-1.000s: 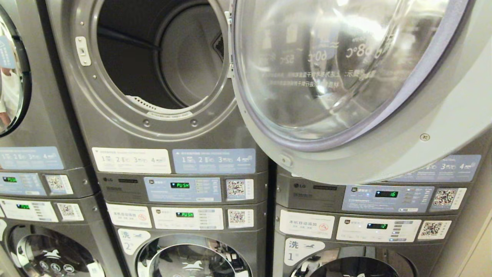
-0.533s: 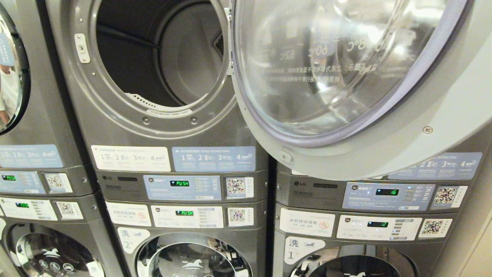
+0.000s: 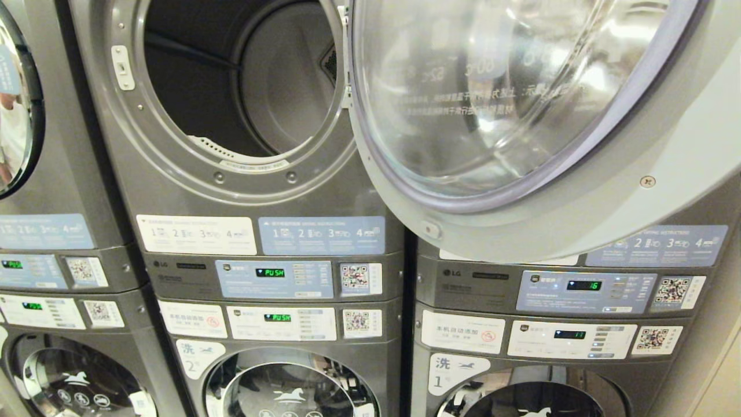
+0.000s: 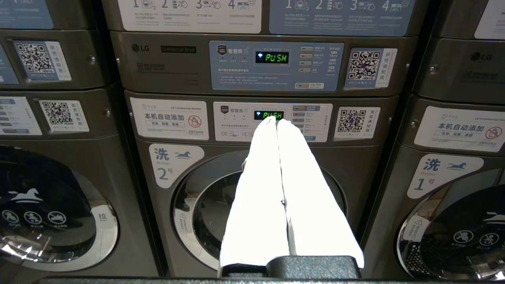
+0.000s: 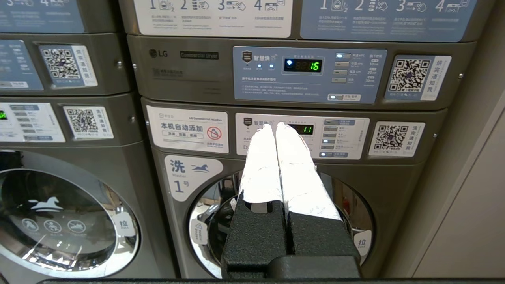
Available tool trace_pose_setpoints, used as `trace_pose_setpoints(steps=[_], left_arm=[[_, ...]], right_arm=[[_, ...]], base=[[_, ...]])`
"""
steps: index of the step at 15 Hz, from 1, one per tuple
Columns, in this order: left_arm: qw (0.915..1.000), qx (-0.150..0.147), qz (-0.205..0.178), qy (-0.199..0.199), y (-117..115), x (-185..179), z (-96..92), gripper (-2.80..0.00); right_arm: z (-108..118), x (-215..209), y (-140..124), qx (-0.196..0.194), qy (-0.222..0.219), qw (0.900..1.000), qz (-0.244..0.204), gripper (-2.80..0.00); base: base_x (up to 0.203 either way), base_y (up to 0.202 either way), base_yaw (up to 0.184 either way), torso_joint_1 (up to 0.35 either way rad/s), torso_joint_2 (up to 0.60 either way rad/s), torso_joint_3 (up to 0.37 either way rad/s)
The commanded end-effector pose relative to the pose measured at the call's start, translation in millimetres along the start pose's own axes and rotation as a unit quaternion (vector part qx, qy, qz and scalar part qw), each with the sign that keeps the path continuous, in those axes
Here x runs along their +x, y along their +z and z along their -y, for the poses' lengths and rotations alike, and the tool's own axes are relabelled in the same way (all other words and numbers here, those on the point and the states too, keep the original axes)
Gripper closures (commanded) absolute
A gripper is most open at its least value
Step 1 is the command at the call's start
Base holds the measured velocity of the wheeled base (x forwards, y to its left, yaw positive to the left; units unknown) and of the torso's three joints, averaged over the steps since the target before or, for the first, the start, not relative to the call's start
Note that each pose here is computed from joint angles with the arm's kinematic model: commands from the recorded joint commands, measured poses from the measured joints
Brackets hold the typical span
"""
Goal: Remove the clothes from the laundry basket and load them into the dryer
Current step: Take the clothes out of the basket
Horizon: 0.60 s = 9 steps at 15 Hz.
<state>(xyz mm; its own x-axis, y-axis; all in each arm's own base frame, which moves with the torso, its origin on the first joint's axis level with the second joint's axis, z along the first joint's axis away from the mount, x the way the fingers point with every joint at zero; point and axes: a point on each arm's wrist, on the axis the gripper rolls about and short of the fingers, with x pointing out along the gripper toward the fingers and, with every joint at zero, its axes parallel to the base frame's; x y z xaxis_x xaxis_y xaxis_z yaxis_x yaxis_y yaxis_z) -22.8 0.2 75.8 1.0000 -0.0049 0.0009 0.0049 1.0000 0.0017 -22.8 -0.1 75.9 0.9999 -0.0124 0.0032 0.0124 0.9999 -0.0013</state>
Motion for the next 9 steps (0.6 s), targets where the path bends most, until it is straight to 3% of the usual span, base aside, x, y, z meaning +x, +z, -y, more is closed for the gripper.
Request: trace_pose_setpoints(steps=[1, 9], left_arm=[[1.0000, 0.000, 0.000, 0.000, 0.1, -0.1, 0.0, 0.00], [1.0000, 0.000, 0.000, 0.000, 0.1, -0.1, 0.0, 0.00]], right_arm=[[0.0, -0.1, -0.1, 0.000, 0.000, 1.000, 0.001, 0.00], [0.0, -0.1, -0.1, -0.002, 0.000, 1.000, 0.000, 0.00]], base=[[0.000, 0.000, 0.000, -0.069, 0.16, 0.071], [0.000, 0.000, 0.000, -0.067, 0.15, 0.079]])
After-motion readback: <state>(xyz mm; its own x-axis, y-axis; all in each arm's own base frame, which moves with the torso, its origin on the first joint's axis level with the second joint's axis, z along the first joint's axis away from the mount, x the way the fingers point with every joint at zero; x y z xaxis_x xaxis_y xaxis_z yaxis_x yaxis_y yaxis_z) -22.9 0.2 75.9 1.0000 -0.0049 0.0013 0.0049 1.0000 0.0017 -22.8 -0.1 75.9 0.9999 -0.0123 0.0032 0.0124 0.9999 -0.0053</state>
